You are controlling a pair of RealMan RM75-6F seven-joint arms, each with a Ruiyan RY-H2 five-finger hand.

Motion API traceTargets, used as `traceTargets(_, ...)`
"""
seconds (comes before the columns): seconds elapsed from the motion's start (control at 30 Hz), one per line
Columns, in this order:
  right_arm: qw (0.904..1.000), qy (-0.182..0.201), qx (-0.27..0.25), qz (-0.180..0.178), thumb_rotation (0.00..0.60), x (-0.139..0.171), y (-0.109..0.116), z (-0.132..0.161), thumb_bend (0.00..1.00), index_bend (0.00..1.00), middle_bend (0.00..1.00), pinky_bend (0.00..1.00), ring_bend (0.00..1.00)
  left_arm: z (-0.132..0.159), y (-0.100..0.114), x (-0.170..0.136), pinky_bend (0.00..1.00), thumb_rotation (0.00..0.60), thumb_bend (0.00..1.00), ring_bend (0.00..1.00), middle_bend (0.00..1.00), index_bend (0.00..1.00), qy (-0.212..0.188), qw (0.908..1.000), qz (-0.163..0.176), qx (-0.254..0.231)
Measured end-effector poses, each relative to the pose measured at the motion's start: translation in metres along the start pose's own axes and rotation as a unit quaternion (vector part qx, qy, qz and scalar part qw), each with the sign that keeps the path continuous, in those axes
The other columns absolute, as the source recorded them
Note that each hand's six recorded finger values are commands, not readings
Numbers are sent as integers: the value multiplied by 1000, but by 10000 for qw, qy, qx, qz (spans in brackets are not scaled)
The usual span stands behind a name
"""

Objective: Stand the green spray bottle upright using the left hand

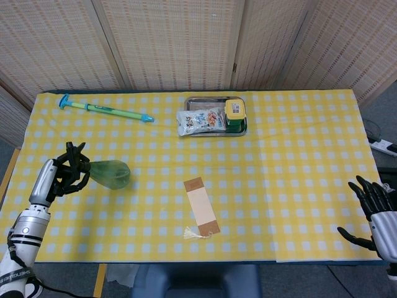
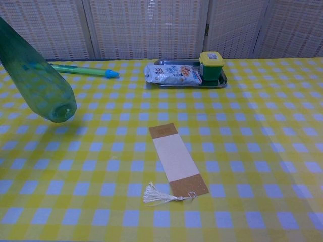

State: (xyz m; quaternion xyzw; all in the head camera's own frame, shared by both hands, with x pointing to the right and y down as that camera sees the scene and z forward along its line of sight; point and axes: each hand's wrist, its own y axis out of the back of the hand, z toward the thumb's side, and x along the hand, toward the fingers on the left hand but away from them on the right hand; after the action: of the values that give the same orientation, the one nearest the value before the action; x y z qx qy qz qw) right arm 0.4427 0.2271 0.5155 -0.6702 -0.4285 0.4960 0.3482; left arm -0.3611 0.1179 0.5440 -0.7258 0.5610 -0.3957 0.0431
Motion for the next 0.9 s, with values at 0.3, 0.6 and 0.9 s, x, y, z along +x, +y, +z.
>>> traceTargets(0.3, 10000, -16, 7, 13, 600, -1, 0, -1, 196, 0, 0, 0, 0, -17, 6, 11, 1000, 600, 474, 1000, 1000, 695, 377, 9991, -176, -92)
traceTargets(0.6, 10000, -16, 5, 4, 600, -1, 0, 0, 196, 0, 0, 0, 0, -24, 8, 16, 1000, 600, 483, 1000, 1000, 696, 496, 9986, -98, 120)
traceTargets(0.9, 10000, -12, 12, -6, 600, -1, 0, 0, 197, 0, 0, 0, 0, -26, 9, 19, 1000, 600, 489, 1000, 1000, 689, 486, 9986, -46, 197)
